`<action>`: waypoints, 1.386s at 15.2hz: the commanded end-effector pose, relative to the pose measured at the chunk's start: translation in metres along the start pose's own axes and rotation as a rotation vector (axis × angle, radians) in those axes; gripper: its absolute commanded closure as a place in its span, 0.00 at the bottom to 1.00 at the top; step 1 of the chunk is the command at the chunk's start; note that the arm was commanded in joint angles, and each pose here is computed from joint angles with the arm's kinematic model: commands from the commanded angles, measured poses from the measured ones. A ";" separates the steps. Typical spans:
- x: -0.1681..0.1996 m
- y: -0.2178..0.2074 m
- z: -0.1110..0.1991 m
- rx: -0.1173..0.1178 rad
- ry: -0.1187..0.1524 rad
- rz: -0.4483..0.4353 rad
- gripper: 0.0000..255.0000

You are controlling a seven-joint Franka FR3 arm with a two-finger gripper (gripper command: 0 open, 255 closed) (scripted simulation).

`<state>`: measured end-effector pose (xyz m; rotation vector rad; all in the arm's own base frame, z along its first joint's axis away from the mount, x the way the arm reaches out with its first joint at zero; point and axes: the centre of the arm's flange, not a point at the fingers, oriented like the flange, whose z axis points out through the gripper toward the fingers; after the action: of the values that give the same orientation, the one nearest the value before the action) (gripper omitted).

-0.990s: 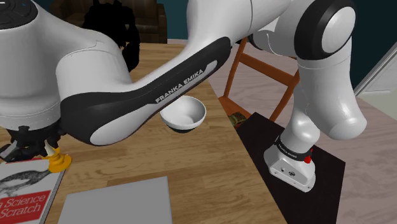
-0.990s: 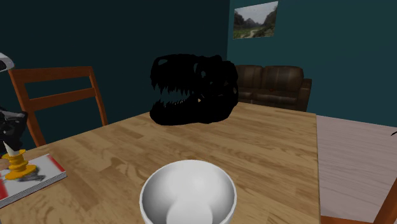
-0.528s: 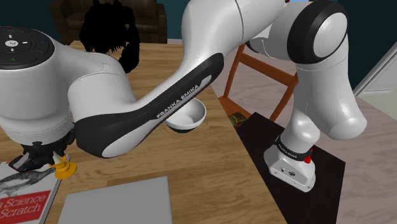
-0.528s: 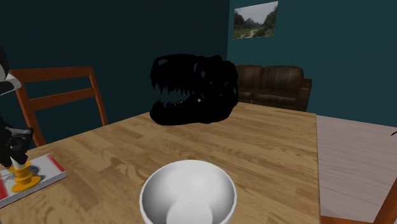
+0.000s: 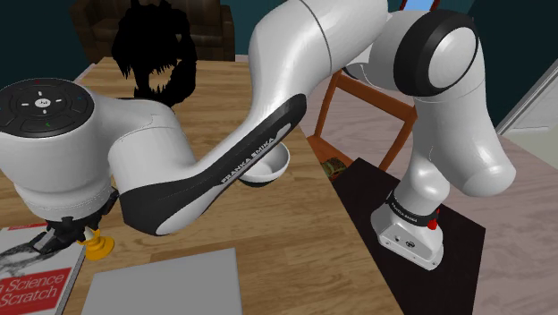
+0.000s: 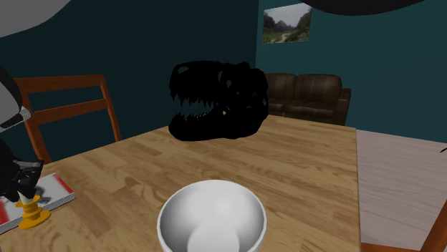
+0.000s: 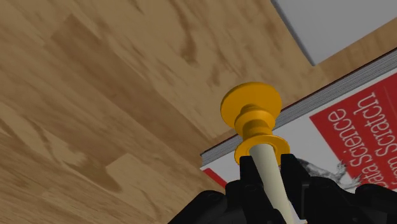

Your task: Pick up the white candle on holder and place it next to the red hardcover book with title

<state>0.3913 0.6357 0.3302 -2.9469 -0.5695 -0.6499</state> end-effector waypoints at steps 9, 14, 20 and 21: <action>0.000 0.000 0.001 0.000 0.000 0.000 0.00; 0.000 0.000 -0.039 0.000 0.000 0.000 0.00; 0.000 0.000 -0.049 0.000 0.000 0.000 0.00; 0.000 0.000 -0.049 0.000 0.000 0.000 0.00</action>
<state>0.3718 0.6285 0.3747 -2.9463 -0.5694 -0.6505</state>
